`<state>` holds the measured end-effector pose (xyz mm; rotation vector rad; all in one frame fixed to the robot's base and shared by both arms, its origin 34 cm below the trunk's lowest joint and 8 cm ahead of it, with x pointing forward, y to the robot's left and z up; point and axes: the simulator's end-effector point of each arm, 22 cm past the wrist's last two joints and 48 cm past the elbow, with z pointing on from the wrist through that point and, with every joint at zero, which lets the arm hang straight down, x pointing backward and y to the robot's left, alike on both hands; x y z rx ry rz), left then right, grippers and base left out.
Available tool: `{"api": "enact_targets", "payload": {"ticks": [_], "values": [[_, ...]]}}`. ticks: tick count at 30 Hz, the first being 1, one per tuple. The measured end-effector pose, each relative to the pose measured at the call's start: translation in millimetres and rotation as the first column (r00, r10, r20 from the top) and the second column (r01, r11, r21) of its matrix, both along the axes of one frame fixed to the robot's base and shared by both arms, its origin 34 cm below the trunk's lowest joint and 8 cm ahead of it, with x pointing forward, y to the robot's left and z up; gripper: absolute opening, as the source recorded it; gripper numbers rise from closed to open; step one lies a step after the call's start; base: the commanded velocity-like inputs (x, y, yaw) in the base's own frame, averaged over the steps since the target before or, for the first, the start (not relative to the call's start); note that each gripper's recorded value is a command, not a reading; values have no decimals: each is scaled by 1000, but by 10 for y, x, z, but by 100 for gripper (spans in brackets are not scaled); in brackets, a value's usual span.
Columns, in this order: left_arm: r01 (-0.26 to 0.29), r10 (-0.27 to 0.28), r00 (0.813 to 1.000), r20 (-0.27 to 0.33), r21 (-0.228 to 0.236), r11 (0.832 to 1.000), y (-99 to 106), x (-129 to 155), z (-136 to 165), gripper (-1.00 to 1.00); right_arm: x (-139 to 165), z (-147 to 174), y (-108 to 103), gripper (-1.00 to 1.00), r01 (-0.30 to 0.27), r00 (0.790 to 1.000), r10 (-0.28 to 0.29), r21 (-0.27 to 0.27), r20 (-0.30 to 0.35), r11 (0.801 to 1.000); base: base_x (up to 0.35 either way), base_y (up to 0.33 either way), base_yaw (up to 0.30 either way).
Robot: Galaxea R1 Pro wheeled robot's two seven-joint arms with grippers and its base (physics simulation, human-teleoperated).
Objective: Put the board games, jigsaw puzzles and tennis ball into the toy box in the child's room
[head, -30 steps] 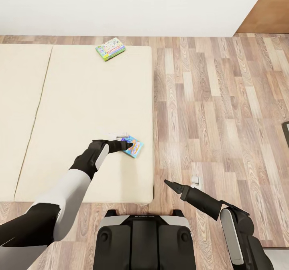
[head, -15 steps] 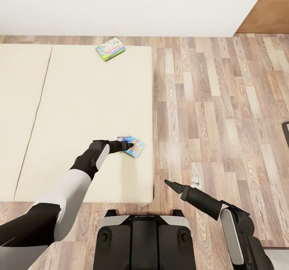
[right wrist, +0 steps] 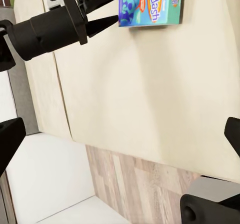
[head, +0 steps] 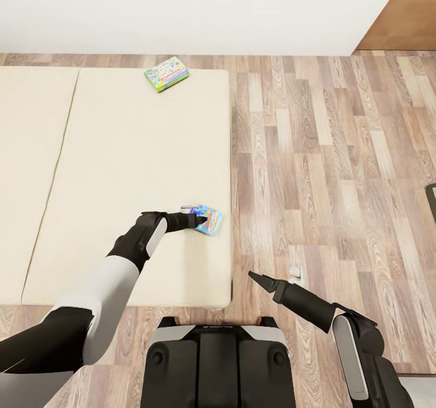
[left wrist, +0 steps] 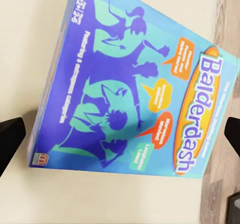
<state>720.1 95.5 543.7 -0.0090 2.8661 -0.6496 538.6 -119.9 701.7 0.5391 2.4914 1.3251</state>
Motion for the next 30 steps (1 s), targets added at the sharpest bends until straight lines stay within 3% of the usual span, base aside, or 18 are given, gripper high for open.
{"api": "enact_targets", "payload": {"ticks": [14, 30], "values": [[1, -1, 1000, 2, -7, 1000, -13, 4, 7, 100, 1, 1, -3, 100, 0, 1000, 0, 1, 0, 1000, 0, 0, 0], [10, -10, 1000, 1, -50, 999, -149, -17, 48, 100, 1, 3, -3, 100, 0, 1000, 0, 2, 0, 1000, 0, 0, 0]]}}
